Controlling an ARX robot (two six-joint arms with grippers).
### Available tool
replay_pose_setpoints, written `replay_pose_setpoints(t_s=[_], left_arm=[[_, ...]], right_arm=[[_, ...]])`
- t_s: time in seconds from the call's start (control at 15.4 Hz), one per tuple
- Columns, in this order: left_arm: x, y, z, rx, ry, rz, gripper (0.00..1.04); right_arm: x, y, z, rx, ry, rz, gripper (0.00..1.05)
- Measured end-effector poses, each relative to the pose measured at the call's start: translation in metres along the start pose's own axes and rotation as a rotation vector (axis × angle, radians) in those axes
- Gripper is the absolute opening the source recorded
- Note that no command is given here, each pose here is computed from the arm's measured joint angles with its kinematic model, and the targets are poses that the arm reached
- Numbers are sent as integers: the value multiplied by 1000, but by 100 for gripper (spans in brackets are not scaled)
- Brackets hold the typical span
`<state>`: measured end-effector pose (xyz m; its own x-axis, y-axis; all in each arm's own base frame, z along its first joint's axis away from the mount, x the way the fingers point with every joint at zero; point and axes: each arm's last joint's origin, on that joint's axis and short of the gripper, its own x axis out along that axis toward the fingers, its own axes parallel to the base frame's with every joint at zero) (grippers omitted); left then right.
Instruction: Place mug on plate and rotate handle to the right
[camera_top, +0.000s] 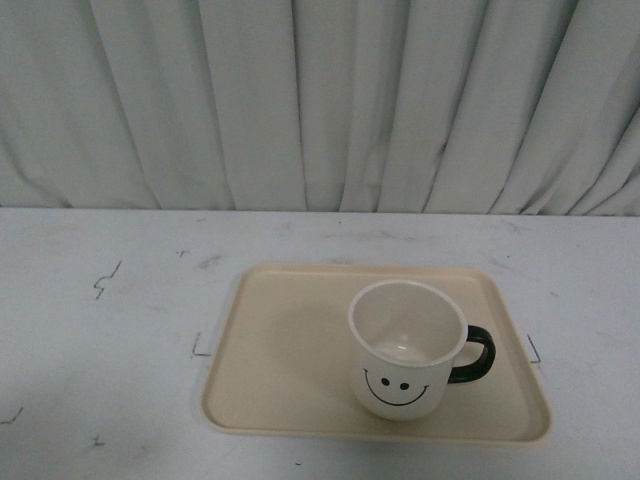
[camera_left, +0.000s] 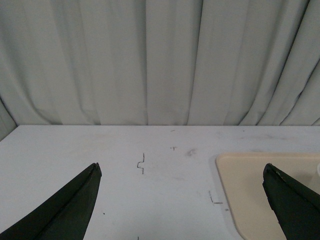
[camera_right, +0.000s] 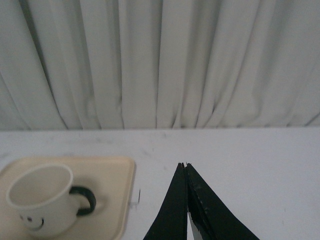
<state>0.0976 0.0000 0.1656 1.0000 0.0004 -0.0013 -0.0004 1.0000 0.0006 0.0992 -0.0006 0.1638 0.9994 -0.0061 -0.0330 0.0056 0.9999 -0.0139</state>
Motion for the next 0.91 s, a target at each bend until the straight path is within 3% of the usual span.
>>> replay_pose_setpoints(t_s=[0.06,0.19,0.65,0.71,0.91], left_arm=[[0,0,0,0,1,-1,98],[0,0,0,0,0,-1,98],[0,0,0,0,0,0,98],[0,0,0,0,0,0,98],[0,0,0,0,0,-1,98]], right_arm=[[-2,0,6,0,-60,0,2],[-2,0,3,0,-37,0,5],[-2,0,3,0,-37,0,94],[-2,0,3,2,-37,0,100],[-2,0,3,3,-37,0,98]])
